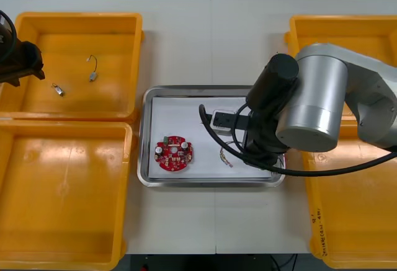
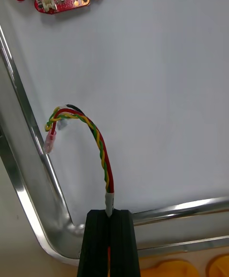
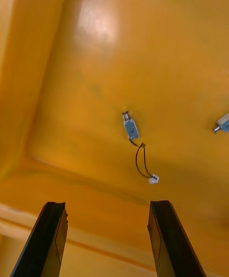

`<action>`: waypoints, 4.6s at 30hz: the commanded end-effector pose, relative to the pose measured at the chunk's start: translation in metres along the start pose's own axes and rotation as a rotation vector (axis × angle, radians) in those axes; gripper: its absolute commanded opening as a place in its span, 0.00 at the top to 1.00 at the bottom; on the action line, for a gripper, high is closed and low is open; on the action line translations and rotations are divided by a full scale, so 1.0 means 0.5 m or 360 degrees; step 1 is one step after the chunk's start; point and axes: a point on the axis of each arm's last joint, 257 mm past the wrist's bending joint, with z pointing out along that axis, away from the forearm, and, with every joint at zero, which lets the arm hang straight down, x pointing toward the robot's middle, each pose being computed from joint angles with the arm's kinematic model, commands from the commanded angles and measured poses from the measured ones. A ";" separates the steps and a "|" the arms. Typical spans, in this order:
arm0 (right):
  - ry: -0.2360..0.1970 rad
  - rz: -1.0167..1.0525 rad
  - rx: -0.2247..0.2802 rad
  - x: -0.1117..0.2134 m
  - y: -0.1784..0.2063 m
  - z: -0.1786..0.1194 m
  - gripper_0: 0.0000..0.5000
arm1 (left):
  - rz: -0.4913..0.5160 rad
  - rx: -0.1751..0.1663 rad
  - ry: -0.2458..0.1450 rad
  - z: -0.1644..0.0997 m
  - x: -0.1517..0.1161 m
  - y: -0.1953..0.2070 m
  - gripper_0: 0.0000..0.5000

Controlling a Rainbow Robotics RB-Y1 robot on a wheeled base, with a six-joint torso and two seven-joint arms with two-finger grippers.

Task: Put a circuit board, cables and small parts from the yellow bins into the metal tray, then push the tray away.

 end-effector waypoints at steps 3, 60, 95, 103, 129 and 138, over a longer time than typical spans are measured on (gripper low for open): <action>-0.0055 -0.0043 0.0024 -0.055 -0.002 0.017 1.00 | 0.0085 0.0069 -0.0203 -0.048 -0.098 0.001 0.00; -0.0063 0.0063 0.0102 -0.030 -0.042 -0.022 0.00 | 0.0181 0.0109 -0.0163 0.165 -0.041 -0.087 0.00; -0.0260 0.0939 0.0180 0.048 -0.309 -0.337 0.00 | 0.0218 0.0112 -0.0197 0.174 -0.044 -0.072 1.00; -0.0209 0.1389 0.0226 0.143 -0.385 -0.338 0.00 | 0.0209 0.0119 -0.0175 0.125 -0.051 -0.063 1.00; 0.0111 0.2499 0.0373 0.500 -0.534 -0.307 0.00 | 0.0261 0.0076 -0.0129 -0.045 0.008 -0.143 1.00; 0.0029 0.2700 0.0488 0.565 -0.578 -0.293 0.00 | 0.0253 0.0108 -0.0117 -0.078 0.076 -0.242 1.00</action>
